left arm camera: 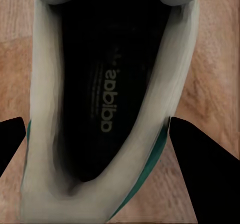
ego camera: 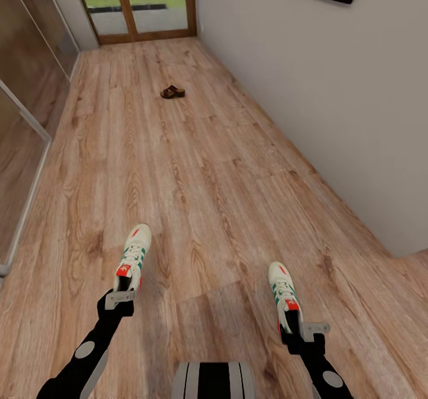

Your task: Pick up the two gym shoes and the two sandals from the corridor floor and place them onto the hallstand (shoe rack) in the corridor, making sure they are on the rack and not on the floor. Arrange them so the two gym shoes are next to each other and the two sandals are next to each other.

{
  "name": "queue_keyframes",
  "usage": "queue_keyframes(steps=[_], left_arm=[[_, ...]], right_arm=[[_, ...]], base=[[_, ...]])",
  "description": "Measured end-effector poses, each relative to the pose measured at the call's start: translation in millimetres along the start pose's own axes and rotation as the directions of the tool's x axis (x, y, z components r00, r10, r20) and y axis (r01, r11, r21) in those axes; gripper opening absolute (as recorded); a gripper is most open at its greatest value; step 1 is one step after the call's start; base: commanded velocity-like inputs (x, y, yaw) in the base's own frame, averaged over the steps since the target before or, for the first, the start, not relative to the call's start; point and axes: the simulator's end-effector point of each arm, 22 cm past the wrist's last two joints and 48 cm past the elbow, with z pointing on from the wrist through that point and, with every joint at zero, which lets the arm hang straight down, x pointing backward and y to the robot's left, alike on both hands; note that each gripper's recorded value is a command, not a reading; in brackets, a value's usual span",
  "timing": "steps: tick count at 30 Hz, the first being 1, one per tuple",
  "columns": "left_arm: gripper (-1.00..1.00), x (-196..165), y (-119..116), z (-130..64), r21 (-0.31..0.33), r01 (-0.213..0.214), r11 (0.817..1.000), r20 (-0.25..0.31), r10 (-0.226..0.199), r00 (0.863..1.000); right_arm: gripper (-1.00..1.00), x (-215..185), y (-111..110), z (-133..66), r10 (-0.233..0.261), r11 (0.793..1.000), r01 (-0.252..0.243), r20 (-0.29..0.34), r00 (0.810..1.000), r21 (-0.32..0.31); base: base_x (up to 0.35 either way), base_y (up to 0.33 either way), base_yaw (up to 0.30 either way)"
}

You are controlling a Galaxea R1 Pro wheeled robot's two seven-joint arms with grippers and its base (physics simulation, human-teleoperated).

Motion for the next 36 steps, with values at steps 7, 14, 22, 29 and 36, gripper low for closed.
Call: queue_keyframes(steps=[7, 14, 22, 29, 36], left_arm=[[-1.00, 23, -3, 2.4, 0.011, -0.002, 1.000, -0.039, 0.003, 0.999], [-1.00, 47, -3, 3.6, 0.012, -0.004, 1.000, -0.083, 0.005, 0.997], [-1.00, 68, -3, 4.2, 0.012, -0.006, 1.000, -0.119, 0.007, 0.993], [-1.00, 70, -3, 4.0, 0.012, -0.006, 1.000, -0.122, 0.007, 0.993], [-1.00, 71, -3, 3.8, 0.012, -0.006, 1.000, -0.123, 0.007, 0.992]], right_arm=[[1.00, 17, 0, 4.5, -0.001, 1.000, 0.001, -0.033, 0.999, 0.001], [1.00, 38, 2, 7.9, -0.004, 1.000, 0.004, -0.072, 0.997, -0.002], [1.00, 57, 3, 10.4, -0.007, 1.000, 0.006, -0.108, 0.994, -0.003], [1.00, 57, 3, 10.5, -0.007, 1.000, 0.007, -0.110, 0.994, -0.003], [1.00, 58, 2, 10.2, -0.007, 1.000, 0.007, -0.110, 0.994, -0.003]], base=[[0.000, 0.000, 0.000], [0.000, 0.000, 0.000], [0.000, 0.000, 0.000], [0.005, 0.000, 0.000], [0.131, 0.000, 0.000]])
